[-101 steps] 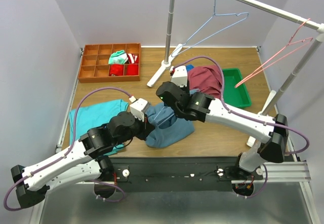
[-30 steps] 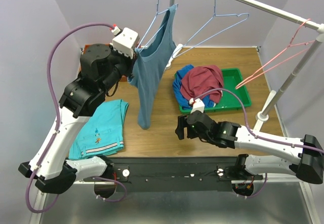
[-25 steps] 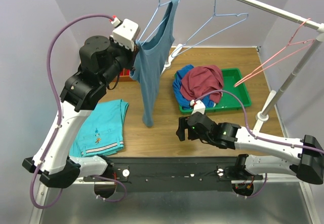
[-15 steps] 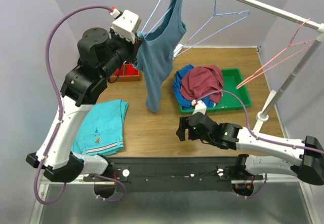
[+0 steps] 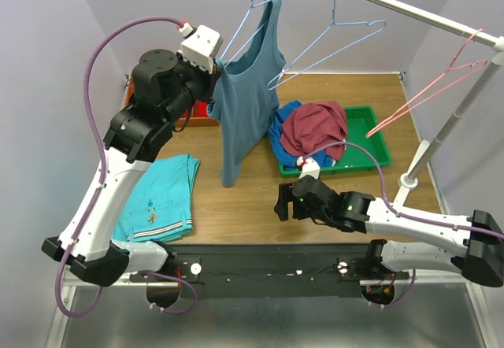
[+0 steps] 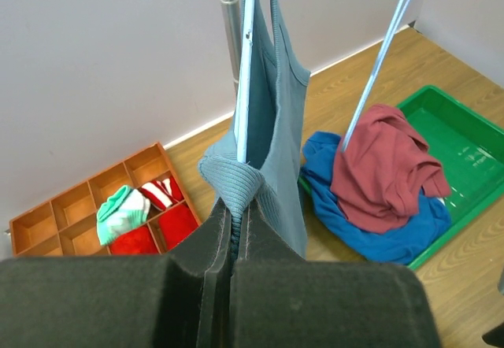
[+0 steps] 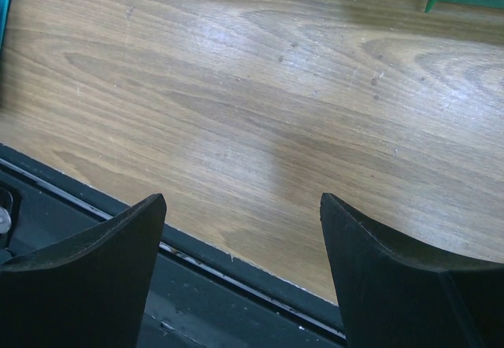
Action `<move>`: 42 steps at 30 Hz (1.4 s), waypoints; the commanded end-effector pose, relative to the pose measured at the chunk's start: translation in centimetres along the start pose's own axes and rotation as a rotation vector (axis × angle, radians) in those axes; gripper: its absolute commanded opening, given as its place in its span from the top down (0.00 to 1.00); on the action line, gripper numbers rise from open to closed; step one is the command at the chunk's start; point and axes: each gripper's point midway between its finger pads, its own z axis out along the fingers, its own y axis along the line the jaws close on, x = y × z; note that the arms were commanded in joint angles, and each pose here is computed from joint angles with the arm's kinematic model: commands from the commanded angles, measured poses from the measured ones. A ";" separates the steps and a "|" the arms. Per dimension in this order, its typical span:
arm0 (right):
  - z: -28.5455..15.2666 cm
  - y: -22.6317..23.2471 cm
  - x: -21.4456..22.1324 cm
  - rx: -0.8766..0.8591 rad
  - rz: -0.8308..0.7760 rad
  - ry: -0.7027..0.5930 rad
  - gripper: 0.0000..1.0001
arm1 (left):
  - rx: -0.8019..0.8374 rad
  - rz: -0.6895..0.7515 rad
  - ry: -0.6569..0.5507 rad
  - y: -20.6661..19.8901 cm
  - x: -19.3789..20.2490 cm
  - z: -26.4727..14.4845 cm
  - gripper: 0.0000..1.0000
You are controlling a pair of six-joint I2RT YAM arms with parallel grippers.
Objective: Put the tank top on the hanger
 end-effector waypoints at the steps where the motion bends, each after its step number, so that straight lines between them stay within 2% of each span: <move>1: 0.1 0.1 1.0 -0.015 0.002 0.030 0.13 | -0.021 0.014 -0.109 0.9 -3.0 1.2 1.00; 18: 0.1 -0.4 1.6 0.005 0.015 0.047 0.13 | 0.058 0.085 -0.105 0.2 -4.3 6.2 1.00; 26: -0.2 -0.1 1.2 -0.001 0.028 0.045 0.13 | 0.041 0.119 -0.060 1.6 -3.1 9.7 1.00; 31: 0.0 -0.2 1.4 0.001 0.029 0.052 0.13 | 0.091 0.100 -0.043 1.3 -2.1 11.5 1.00; 42: 0.3 0.0 1.5 -0.004 0.031 0.053 0.13 | 0.116 0.043 -0.002 0.8 0.3 12.8 1.00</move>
